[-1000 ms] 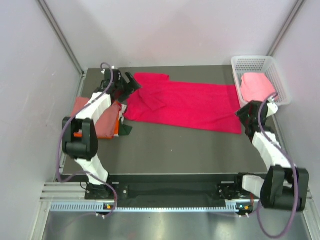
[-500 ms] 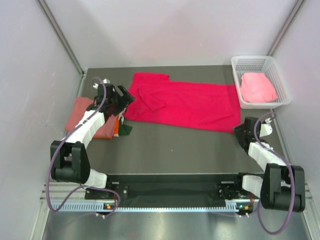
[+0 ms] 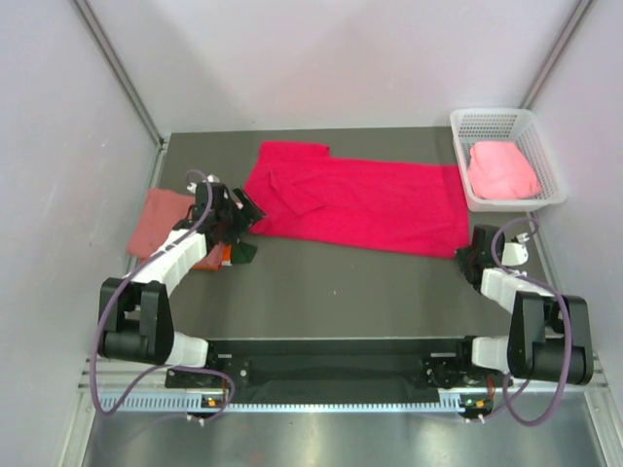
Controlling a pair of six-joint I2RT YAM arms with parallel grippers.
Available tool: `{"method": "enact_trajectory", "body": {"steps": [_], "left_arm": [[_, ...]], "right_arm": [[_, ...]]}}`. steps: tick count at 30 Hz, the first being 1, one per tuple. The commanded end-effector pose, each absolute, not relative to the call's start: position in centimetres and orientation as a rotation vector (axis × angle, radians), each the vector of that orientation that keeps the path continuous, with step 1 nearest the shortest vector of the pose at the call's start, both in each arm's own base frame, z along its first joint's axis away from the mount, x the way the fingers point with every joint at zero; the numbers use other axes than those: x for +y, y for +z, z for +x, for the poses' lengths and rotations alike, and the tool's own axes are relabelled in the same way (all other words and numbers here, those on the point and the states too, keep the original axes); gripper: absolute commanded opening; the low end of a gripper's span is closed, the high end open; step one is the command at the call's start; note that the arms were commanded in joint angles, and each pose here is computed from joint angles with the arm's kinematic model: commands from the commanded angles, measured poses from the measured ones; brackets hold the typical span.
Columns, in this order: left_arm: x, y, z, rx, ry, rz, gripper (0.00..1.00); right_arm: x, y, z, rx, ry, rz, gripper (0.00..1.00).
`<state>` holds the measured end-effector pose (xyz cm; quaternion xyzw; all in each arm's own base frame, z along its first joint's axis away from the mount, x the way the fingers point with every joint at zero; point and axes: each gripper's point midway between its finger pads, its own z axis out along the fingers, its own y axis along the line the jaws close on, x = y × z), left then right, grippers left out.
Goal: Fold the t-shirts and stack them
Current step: Fold the tshirt
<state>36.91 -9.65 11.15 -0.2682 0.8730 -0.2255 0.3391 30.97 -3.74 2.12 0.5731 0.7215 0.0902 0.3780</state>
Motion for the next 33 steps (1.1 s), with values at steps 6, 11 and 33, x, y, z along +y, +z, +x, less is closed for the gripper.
{"method": "enact_trajectory", "body": {"steps": [6, 11, 33], "left_arm": [[-11.3, 13.1, 37.4, 2.201, -0.519, -0.517, 0.88], [-11.6, 11.7, 37.8, 2.22, -0.464, -0.508, 0.88], [-5.1, 3.3, 37.2, 2.359, 0.015, -0.639, 0.9]], "right_arm": [[-6.3, 4.1, 29.9, 1.744, 0.12, 1.434, 0.0], [-5.9, 3.8, 30.1, 1.766, 0.145, 1.415, 0.0], [-5.5, 4.4, 30.6, 1.773, 0.183, 1.367, 0.0]]}}
